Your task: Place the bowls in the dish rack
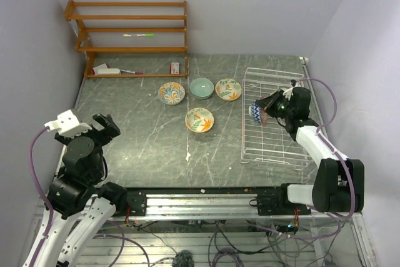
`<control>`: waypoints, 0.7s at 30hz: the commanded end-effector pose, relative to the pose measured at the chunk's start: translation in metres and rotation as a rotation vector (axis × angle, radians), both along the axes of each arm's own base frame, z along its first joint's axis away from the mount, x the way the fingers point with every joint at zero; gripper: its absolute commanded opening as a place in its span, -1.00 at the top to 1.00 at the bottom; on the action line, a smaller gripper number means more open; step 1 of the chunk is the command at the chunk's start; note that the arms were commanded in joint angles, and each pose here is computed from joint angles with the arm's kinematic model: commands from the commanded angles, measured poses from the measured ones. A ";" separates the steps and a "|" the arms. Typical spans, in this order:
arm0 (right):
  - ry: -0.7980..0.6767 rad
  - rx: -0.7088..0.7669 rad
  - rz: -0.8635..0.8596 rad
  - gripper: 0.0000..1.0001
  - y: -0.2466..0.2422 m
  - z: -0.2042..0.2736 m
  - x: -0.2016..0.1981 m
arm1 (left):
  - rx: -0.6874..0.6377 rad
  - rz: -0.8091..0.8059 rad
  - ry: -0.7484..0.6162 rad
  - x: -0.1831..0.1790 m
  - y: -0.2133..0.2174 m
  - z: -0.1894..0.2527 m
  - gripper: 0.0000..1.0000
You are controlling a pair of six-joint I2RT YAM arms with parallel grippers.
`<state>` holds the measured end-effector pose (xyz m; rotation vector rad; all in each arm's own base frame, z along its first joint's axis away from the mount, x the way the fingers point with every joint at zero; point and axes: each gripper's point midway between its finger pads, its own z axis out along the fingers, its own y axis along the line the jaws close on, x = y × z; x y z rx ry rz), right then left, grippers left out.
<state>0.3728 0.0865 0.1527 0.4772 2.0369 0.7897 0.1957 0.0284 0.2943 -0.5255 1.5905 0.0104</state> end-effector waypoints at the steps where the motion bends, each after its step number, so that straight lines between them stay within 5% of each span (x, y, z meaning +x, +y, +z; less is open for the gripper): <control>1: -0.206 0.154 0.136 1.00 0.020 0.063 0.001 | -0.005 0.022 -0.024 0.002 0.003 0.007 -0.96; 13: -0.082 0.437 0.141 1.00 0.006 0.015 -0.016 | -0.009 0.027 -0.025 0.000 0.005 0.006 -0.96; 21: 0.031 0.398 0.057 1.00 -0.017 -0.011 -0.018 | -0.007 0.029 -0.025 0.001 0.004 0.006 -0.96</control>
